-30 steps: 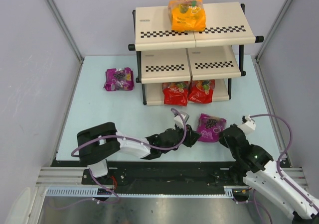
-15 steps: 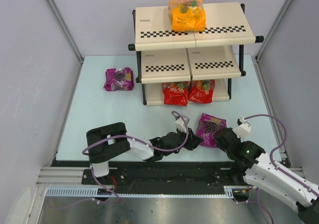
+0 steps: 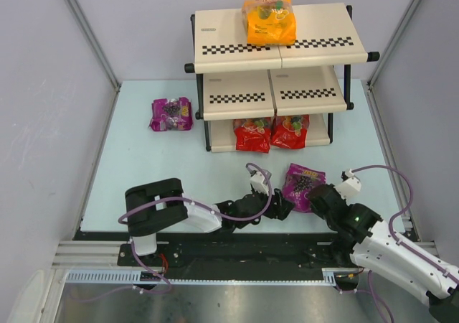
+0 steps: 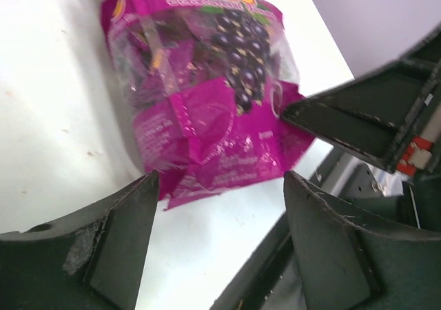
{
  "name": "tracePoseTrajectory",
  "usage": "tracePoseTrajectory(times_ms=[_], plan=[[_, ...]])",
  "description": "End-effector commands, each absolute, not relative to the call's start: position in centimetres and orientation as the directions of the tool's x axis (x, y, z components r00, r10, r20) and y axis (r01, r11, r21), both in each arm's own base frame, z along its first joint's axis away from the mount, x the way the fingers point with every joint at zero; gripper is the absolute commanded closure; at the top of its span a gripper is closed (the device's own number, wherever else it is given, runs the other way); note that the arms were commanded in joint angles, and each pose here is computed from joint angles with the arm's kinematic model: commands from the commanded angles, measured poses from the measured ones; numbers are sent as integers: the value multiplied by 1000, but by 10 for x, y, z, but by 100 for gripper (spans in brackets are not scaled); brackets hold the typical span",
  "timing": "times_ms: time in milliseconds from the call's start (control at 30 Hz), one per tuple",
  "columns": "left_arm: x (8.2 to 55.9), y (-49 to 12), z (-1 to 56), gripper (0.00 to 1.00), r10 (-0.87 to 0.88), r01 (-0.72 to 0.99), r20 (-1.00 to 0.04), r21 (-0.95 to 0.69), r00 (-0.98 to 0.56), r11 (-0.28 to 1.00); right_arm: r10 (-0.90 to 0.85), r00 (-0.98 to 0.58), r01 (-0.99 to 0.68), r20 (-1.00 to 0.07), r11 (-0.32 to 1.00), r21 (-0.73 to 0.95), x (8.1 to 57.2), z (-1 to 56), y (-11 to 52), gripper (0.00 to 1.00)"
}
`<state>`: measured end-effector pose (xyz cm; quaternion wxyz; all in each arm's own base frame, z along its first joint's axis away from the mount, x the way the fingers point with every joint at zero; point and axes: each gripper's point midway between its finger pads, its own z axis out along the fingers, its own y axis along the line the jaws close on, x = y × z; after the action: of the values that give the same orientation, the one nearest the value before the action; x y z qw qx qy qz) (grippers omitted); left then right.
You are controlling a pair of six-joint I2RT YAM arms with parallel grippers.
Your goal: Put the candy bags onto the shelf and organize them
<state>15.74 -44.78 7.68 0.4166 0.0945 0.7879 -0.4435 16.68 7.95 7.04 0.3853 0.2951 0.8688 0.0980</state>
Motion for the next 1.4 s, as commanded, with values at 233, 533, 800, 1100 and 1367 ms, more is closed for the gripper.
tracePoseTrajectory(times_ms=[233,533,800,1100,1367], plan=[[177,-460,98,24,-319,490,-737,-649,-596,582,619,-495,416,-610,785,459,173,82,85,100],[180,-478,101,86,-313,519,-743,-648,-591,557,622,-496,409,-606,783,469,173,81,88,100],[185,-461,129,100,-299,562,-802,-581,-517,589,608,-469,264,-640,789,555,187,110,108,100],[196,-463,238,100,-255,690,-926,-378,-279,617,514,-292,-36,-807,837,546,213,208,137,100],[221,-449,320,100,-273,708,-957,-257,-93,657,481,-85,-179,-873,854,488,234,298,146,100]])
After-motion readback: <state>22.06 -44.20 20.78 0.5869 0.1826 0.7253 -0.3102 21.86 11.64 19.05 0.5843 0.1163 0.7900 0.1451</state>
